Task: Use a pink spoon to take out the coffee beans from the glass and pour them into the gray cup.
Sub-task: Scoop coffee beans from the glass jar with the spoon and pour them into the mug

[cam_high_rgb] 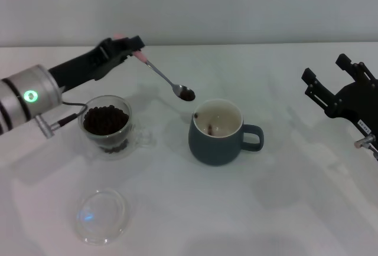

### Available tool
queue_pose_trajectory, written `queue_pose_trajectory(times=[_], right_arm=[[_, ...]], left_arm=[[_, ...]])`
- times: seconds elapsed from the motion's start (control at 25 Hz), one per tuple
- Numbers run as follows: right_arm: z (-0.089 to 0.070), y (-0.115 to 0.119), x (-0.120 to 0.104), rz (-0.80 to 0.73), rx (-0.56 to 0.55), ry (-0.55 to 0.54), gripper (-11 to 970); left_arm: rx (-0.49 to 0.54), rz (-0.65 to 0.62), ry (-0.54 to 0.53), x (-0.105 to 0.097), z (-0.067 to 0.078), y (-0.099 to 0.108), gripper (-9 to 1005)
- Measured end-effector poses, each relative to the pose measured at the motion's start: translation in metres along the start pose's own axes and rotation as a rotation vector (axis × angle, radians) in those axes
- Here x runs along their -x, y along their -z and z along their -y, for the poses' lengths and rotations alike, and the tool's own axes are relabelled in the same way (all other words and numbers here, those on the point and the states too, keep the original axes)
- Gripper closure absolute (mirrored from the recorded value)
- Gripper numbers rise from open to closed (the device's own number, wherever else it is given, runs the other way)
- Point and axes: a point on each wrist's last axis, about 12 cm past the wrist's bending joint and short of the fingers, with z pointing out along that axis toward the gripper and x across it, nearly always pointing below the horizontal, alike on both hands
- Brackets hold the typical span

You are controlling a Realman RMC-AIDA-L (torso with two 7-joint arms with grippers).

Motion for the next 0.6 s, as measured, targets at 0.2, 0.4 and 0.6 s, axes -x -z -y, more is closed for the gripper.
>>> queue_pose_trajectory(times=[0.2,0.4,0.6], right_arm=[[0.000,0.002,-0.001,-0.005,-0.002,-0.001,111],[0.000,0.006,-0.003,-0.011,-0.007,-0.004,111],[0.000,0.009,-0.004,-0.015,-0.011,-0.009,111]], left_arm=[[0.003,-0.050,-0.098,-0.002,0.008,-0.020,862],[-0.009,-0.163,-0.205,-0.007,0.020,-0.037,862],[-0.003,-0.219,-0.278,-0.009,0.025,-0.046,864]])
